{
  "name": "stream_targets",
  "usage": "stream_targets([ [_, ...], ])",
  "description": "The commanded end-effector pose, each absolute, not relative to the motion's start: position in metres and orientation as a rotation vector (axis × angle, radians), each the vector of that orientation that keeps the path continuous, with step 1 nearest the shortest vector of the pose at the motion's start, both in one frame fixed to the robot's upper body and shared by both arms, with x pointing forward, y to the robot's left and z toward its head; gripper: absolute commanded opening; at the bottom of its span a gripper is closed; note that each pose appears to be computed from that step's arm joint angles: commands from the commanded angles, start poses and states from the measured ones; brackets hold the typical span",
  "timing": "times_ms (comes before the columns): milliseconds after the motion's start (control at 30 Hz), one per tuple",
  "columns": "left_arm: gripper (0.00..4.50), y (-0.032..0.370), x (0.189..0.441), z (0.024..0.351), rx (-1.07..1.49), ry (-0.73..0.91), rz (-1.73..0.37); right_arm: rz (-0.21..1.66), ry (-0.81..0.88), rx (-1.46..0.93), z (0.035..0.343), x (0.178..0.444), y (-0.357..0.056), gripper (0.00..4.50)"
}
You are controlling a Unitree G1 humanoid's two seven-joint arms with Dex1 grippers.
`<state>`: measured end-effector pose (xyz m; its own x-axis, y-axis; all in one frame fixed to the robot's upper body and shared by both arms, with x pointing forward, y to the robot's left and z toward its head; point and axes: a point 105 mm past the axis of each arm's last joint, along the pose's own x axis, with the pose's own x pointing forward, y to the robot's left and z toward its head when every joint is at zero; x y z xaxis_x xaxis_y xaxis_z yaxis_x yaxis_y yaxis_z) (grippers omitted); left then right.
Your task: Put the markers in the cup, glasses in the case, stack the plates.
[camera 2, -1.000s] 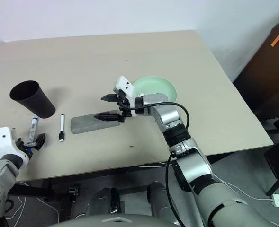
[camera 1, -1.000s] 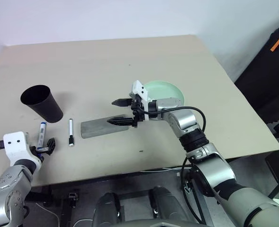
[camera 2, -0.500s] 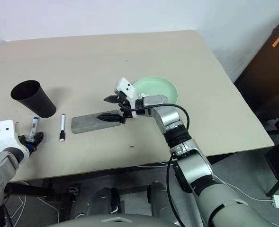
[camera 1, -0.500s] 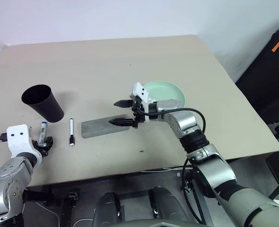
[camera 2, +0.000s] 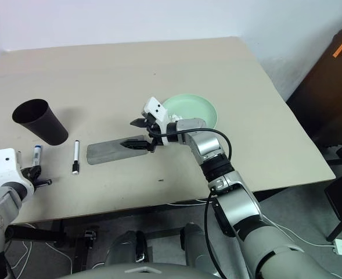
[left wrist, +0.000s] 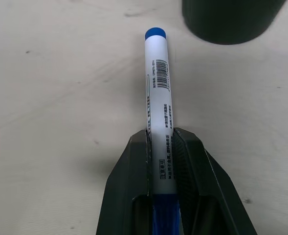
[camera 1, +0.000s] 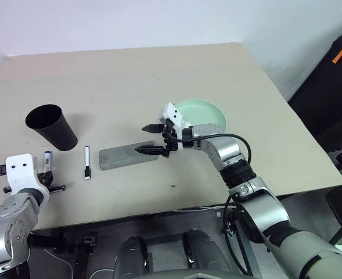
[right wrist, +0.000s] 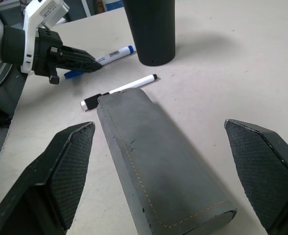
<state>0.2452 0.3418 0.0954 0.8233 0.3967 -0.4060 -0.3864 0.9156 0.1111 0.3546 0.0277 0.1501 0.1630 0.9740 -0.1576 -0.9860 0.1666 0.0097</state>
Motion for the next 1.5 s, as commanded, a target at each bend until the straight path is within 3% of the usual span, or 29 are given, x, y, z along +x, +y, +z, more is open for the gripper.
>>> stream_targets([
  [33,0.31,0.381,0.238,0.139,0.116,0.192,0.634,1.411,0.073,-0.101,0.163,0.354,0.028,4.5],
  [400,0.31,0.386,0.236,0.229,0.378,-0.387,0.625,1.462,-0.041,-0.028,0.178,0.344,0.026,4.5],
  [533,0.31,0.376,0.249,0.265,0.419,-0.556,0.518,1.437,-0.061,-0.025,0.18,0.346,0.025,4.5],
  [733,0.31,0.359,0.281,0.292,0.421,-0.718,0.355,1.4,-0.077,-0.024,0.182,0.349,0.022,4.5],
  [900,0.31,0.345,0.303,0.289,0.338,-0.779,0.226,1.365,-0.083,-0.025,0.183,0.351,0.016,4.5],
  [1133,0.31,0.329,0.329,0.257,0.26,-0.745,0.101,1.322,-0.076,-0.043,0.181,0.354,0.009,4.5],
  [1500,0.31,0.323,0.342,0.225,0.192,-0.691,0.073,1.284,-0.067,-0.067,0.181,0.358,0.003,4.5],
])
